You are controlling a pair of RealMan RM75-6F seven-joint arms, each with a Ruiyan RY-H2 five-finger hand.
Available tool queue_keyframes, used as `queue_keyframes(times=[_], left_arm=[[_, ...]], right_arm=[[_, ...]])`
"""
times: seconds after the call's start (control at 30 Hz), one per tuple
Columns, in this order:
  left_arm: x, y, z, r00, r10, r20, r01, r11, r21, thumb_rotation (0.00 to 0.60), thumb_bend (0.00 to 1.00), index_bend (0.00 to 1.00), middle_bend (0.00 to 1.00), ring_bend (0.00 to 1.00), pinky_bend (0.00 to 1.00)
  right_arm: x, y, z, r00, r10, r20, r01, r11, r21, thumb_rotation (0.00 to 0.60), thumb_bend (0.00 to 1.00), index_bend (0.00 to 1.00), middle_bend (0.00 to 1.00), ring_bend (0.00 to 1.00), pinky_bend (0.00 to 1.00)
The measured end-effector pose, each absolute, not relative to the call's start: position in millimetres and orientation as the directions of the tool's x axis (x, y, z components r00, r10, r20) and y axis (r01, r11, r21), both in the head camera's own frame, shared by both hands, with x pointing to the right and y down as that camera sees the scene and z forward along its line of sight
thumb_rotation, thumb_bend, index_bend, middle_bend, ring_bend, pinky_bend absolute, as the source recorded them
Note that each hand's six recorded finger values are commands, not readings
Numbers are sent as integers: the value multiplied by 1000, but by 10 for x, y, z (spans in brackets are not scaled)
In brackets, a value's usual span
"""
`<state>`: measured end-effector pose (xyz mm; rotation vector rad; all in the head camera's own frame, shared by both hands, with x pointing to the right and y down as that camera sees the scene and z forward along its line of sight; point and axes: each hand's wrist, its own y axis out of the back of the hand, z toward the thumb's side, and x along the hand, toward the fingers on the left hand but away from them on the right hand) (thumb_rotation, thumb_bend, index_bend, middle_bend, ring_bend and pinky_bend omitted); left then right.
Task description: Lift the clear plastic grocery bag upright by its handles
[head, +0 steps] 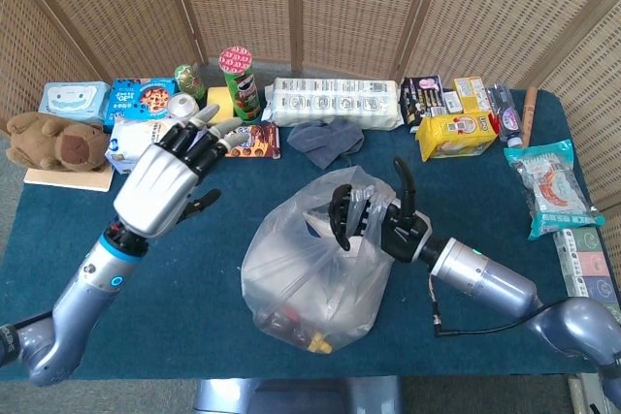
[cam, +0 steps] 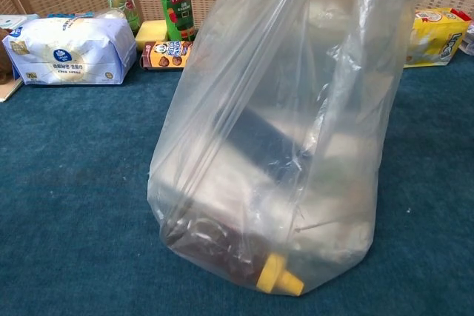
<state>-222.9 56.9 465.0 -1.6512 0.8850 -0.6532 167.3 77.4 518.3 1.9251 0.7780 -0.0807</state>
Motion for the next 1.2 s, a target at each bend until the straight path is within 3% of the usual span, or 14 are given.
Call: queue_keyframes(times=[0.13,0.4,0.63,0.93,1.2], left_arm=[[-2521,769,4686,531,-847,-14,-188,-102,-977,600,168,147,170,50,209],[-3086,1175,4864,417,-900,125,-85,-175,-981,600,168,148,170,50,209],[-3534,1525,5026,277,-928,249,-46,-272,-961,600,168,148,170,50,210],[-4048,2008,5234,97,-914,394,-26,-398,-917,600,167,148,170,50,215],[-4305,2199,5238,10,-909,416,-41,-416,-908,600,166,148,170,50,215]], right_arm=[[1728,679,5123,767,517,-380,554,-234,799,318,196,478,557,609,728],[1833,462,4827,723,600,-342,558,-214,802,488,218,509,581,647,769],[1887,374,4647,702,638,-316,551,-206,809,535,219,522,589,656,782],[1908,221,4314,688,686,-238,513,-228,828,540,219,522,590,658,784],[1906,186,4222,679,699,-225,511,-230,828,541,219,523,590,657,788]])
